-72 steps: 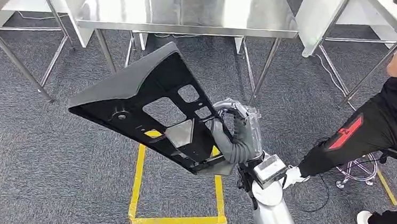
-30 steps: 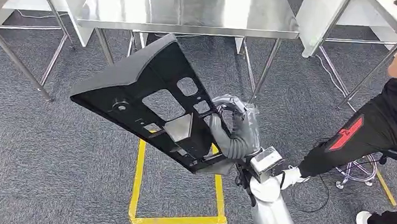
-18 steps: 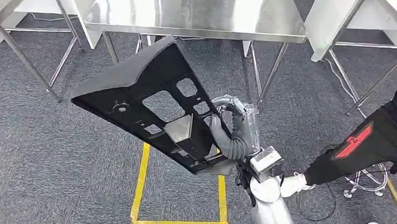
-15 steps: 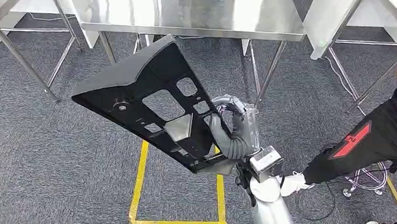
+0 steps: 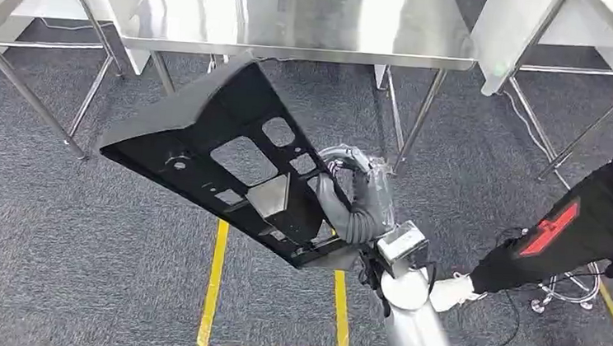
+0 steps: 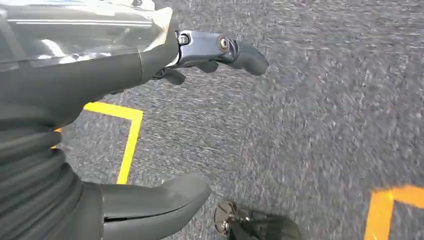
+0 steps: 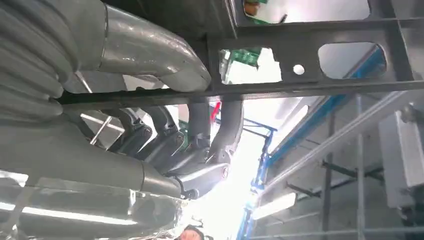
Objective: Take the parts from the cabinet and place them on the table.
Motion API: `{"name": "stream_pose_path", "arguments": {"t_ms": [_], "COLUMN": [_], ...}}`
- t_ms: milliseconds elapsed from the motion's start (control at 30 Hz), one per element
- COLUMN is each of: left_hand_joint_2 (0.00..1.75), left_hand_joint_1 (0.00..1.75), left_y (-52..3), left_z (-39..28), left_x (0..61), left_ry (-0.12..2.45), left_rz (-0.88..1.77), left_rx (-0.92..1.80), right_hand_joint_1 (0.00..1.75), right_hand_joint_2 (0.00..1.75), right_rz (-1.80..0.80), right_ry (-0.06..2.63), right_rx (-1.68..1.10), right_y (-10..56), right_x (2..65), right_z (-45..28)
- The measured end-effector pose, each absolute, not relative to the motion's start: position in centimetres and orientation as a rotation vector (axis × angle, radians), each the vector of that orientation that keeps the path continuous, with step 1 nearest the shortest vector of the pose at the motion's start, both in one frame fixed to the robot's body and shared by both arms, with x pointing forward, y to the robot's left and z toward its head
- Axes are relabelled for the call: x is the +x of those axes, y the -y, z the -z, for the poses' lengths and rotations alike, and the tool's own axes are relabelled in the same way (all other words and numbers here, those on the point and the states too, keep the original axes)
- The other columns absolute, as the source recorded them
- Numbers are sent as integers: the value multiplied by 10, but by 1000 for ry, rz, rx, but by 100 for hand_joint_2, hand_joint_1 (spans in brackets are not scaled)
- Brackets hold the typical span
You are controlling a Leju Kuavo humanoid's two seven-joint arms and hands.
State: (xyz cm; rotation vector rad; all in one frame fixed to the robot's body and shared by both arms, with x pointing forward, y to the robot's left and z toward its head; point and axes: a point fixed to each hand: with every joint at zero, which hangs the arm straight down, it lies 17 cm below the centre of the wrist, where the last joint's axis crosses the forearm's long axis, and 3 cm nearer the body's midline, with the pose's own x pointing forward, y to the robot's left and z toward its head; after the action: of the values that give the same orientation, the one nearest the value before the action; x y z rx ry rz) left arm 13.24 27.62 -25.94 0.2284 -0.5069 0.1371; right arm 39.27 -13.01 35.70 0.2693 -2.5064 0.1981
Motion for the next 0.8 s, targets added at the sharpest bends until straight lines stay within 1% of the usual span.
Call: {"name": "stream_pose_path", "arguments": {"t_ms": [800], "left_hand_joint_2": [175], "left_hand_joint_1": [0], "left_y": [-277], "left_z": [259], "left_x": [134], "left_ry": [514], "left_rz": [-143], "left_rx": [222], "right_hand_joint_1": [175], "right_hand_joint_2": [175], "right_rz": [-210], "right_ry": [2473], "right_rx": [235], "right_y": [132], "right_x": [402], "right_z": [-347]}}
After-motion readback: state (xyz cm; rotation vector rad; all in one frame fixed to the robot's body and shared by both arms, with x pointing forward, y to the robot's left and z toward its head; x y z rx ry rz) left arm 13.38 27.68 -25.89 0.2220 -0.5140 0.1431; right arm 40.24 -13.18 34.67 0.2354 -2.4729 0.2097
